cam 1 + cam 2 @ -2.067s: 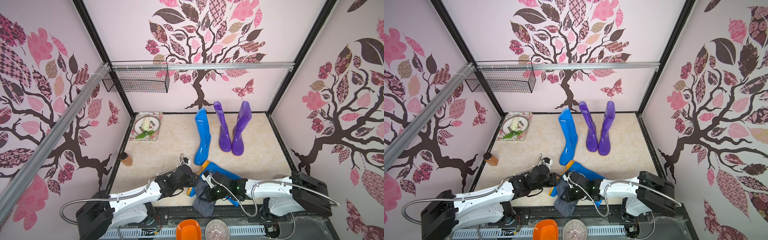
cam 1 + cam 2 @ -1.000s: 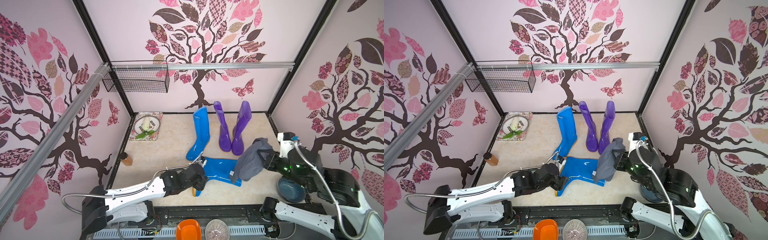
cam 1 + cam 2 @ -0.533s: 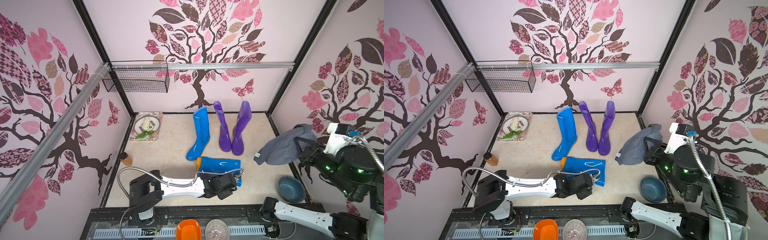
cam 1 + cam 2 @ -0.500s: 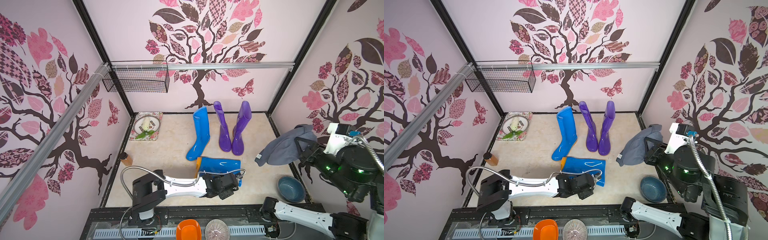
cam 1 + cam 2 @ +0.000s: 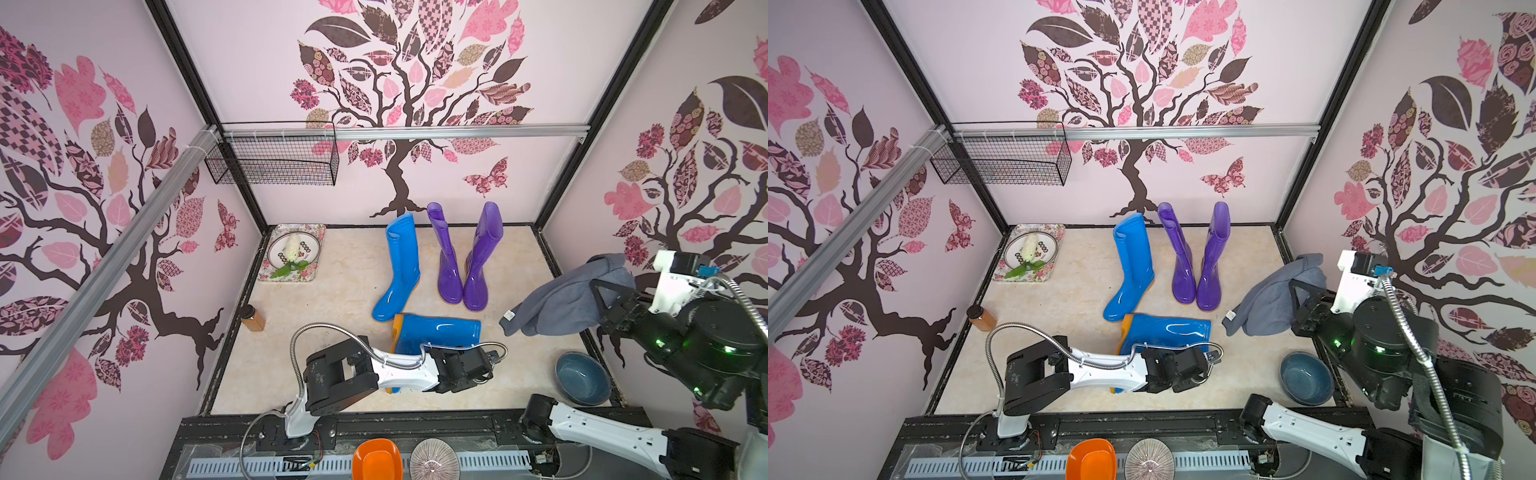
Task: Wipe the rubber boots with a cloth
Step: Adjust the rubber boot at the center of the board.
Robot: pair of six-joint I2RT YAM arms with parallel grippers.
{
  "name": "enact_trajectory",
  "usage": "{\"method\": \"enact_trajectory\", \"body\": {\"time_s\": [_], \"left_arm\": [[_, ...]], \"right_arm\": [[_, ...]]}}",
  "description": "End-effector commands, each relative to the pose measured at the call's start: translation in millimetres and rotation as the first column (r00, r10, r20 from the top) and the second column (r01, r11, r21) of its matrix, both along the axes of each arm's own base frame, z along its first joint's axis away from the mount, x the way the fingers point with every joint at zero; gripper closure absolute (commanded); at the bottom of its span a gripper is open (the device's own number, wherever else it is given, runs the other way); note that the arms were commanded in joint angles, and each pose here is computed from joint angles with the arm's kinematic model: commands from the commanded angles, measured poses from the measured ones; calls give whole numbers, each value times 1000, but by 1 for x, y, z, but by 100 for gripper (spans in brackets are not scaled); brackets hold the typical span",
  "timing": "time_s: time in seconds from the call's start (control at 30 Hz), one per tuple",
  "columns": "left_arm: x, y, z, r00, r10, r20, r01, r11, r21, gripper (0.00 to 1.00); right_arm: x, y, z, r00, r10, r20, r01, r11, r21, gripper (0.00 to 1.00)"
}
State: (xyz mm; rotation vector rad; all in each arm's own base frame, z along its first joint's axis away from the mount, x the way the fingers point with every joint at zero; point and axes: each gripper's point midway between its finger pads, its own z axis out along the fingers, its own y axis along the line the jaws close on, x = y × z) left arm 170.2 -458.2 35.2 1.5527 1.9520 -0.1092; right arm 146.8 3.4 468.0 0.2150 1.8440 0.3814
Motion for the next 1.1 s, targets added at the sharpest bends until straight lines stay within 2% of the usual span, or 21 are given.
{"method": "enact_trajectory", "body": {"time_s": [0.0, 0.27, 0.43, 0.6, 0.7, 0.83, 0.97, 1.07], "left_arm": [[12, -9, 3, 1000, 5, -1, -5, 1000, -18, 45], [10, -18, 35, 1000, -8, 5, 8, 998, -55, 83], [-8, -21, 103, 999, -14, 46, 21, 990, -139, 99], [-12, -17, 172, 999, 32, 38, -22, 968, -250, 100], [-10, -14, 212, 997, 80, 24, -68, 940, -335, 100], [11, 5, 247, 961, 277, 18, -239, 859, -453, 100], [25, 23, 233, 916, 400, -7, -341, 771, -537, 100], [42, 46, 202, 873, 482, -79, -437, 697, -568, 100]], "right_arm": [[-2, -2, 2, 1000, 8, 17, -8, 1000, 4, 100], [-8, -9, 4, 1000, 5, 30, -6, 999, 33, 100], [-16, -26, 7, 999, -24, 39, 22, 998, 50, 100], [-21, -35, 15, 998, -37, 57, 33, 998, 61, 100], [-22, -34, 18, 998, -25, 62, 20, 997, 71, 100], [-22, -30, 23, 997, -2, 71, -4, 996, 85, 100], [-17, -19, 15, 999, 19, 45, -21, 998, 54, 100], [-11, -4, 3, 999, 50, 21, -51, 998, 31, 100]]}}
